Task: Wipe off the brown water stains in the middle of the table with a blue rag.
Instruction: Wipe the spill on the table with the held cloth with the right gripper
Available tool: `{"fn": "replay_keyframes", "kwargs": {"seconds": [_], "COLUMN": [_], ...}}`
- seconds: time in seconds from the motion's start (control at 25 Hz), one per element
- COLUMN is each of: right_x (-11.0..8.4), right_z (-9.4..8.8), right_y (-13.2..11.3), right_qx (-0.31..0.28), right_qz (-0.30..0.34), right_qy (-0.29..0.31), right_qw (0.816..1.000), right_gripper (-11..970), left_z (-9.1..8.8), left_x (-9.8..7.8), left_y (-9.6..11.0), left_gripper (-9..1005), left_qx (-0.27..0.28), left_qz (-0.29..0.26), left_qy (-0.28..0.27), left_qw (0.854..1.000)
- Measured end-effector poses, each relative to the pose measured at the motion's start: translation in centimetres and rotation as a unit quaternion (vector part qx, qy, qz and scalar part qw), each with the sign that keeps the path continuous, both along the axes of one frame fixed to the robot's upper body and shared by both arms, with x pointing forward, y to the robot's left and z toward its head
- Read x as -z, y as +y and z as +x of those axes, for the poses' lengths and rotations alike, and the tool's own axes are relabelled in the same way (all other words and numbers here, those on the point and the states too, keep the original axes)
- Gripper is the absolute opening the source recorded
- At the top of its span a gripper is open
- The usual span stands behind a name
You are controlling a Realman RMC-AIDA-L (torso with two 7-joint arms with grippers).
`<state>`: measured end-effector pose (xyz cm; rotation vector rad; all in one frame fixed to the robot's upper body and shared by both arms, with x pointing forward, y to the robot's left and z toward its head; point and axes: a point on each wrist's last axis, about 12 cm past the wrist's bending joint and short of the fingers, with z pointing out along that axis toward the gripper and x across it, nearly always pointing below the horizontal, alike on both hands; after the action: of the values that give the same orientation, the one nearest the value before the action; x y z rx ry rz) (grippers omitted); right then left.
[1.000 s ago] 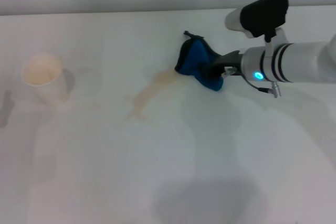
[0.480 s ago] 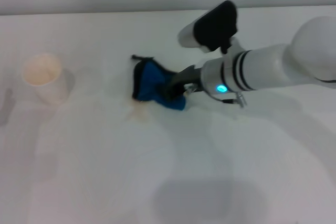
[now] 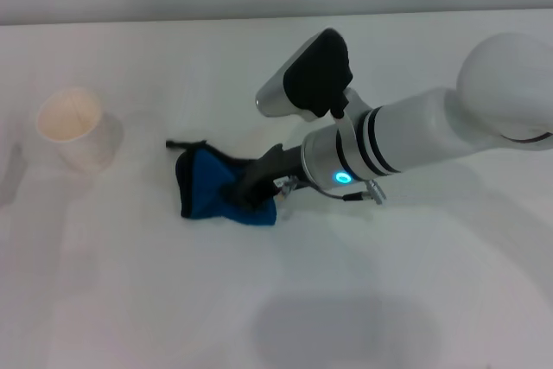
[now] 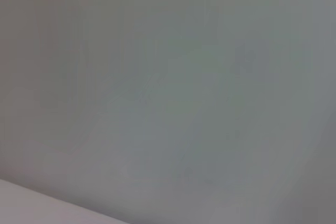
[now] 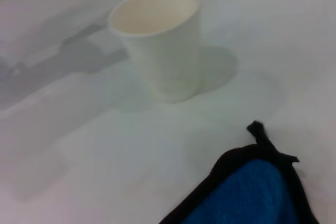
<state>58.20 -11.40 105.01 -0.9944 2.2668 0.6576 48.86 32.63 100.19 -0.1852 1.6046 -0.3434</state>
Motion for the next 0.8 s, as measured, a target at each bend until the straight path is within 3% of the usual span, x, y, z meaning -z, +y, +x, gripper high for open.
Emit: {"fn": "replay_keyframes", "kwargs": {"seconds": [0.36,0.8], "right_x": [0.3,0.8], "right_z": [-1.3,-0.7], "right_y": [1.0,0.9], "right_qx": [-0.048,-0.008], "right_qz": [-0.009,-0.02], "right_qy": [-0.005,-0.051], "right_qw": [0.999,0.998], "right_gripper": [85,85], "left_z": [0.1,-0.2], "left_x": [0.0,0.1], "left_y": [0.0,0.0], "left_gripper": [894,895], "left_qx": [0.0,-0.001], "left_qz": [-0.001,-0.003], "left_qy": [0.0,0.003], "left_qw": [1.0,1.0]}}
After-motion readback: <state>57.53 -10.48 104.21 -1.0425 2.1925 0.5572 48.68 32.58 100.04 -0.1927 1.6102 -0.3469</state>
